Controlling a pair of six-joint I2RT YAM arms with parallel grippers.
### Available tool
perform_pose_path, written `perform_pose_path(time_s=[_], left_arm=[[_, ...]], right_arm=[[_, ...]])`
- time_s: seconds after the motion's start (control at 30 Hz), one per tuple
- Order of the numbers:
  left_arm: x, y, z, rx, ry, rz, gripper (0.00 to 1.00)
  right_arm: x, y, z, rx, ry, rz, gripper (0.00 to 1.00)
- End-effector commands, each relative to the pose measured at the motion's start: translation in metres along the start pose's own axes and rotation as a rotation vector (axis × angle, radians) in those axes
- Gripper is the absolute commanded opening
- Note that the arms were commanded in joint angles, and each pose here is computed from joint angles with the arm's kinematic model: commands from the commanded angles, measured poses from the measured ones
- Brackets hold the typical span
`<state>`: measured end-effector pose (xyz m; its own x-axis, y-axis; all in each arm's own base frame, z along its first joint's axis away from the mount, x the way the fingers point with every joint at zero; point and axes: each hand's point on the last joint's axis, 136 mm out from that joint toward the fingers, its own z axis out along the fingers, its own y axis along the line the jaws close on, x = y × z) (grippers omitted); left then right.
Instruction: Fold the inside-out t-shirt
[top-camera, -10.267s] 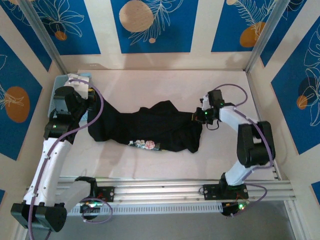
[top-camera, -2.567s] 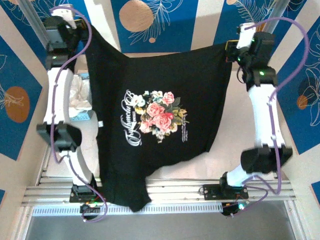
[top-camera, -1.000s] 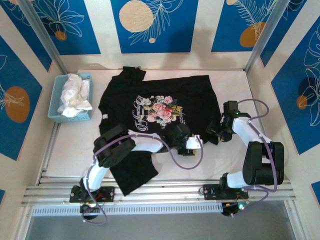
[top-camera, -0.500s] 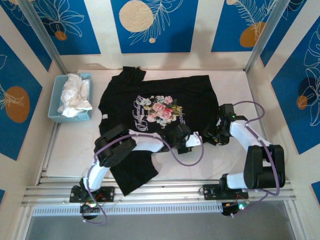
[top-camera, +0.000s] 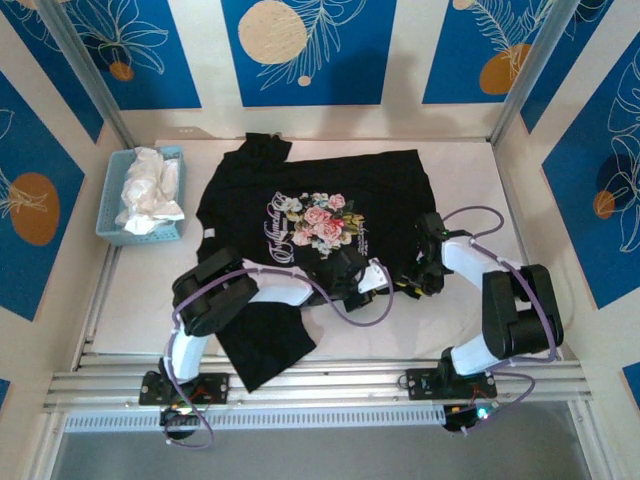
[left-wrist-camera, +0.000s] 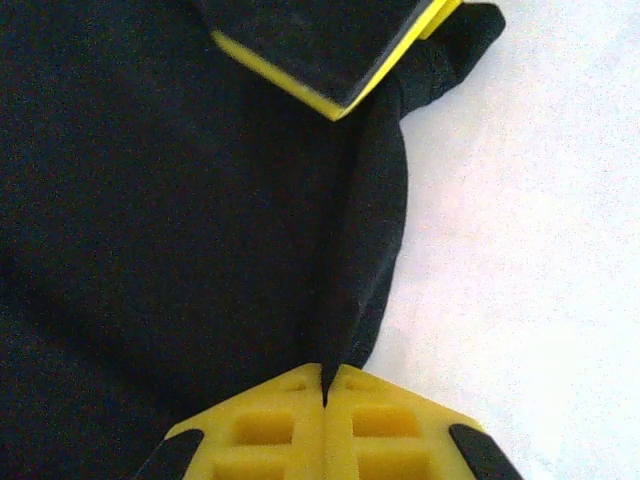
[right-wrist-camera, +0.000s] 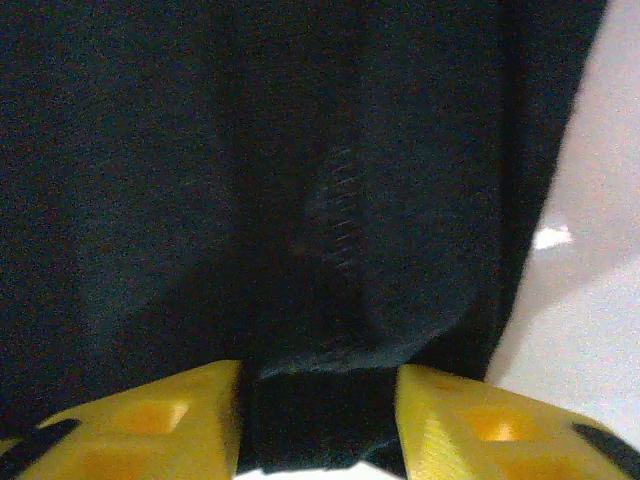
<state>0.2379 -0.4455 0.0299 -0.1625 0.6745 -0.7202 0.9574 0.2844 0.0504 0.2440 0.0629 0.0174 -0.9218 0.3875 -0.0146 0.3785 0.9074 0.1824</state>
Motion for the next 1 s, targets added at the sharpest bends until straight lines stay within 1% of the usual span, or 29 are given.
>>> perform_pose_path(time_s=[0.0,0.1,0.17,0.23,0.33,0.43,0.5,0.53,0.63,0.7,0.83,0.97], left_arm=[[-0.008,0.006,-0.015,0.023,-0.052,-0.076,0.00],[-0.008,0.014,-0.023,0.022,-0.074,-0.117,0.00],[-0.008,0.022,-0.030,0.015,-0.089,-0.156,0.00],[-0.006,0.030,-0.039,0.005,-0.099,-0.202,0.00],[0.001,0.044,-0.054,-0.015,-0.106,-0.277,0.00],[0.009,0.053,-0.066,-0.019,-0.121,-0.351,0.00],[0.016,0.057,-0.072,0.000,-0.131,-0.406,0.00],[0.018,0.057,-0.074,0.011,-0.137,-0.425,0.00],[0.027,0.059,-0.076,0.034,-0.141,-0.478,0.00],[0.033,0.062,-0.077,0.041,-0.144,-0.508,0.00],[0.042,0.067,-0.078,0.046,-0.138,-0.560,0.00],[0.046,0.070,-0.076,0.050,-0.133,-0.589,0.00]], right_arm=[[-0.002,0.008,0.001,-0.018,0.019,-0.004,0.22],[-0.009,0.013,-0.010,-0.033,-0.019,-0.029,0.09],[-0.017,0.019,-0.023,-0.040,-0.050,-0.065,0.05],[-0.022,0.028,-0.037,-0.068,-0.073,-0.114,0.04],[-0.027,0.056,-0.063,-0.174,-0.091,-0.201,0.04],[-0.026,0.087,-0.082,-0.300,-0.066,-0.283,0.04],[-0.027,0.108,-0.086,-0.383,-0.023,-0.324,0.05],[-0.029,0.114,-0.084,-0.398,-0.005,-0.335,0.06],[-0.047,0.125,-0.067,-0.353,0.025,-0.366,0.08],[-0.066,0.122,-0.053,-0.275,0.022,-0.366,0.09],[-0.100,0.115,-0.038,-0.128,-0.029,-0.385,0.09],[-0.122,0.104,-0.036,0.004,-0.073,-0.397,0.14]])
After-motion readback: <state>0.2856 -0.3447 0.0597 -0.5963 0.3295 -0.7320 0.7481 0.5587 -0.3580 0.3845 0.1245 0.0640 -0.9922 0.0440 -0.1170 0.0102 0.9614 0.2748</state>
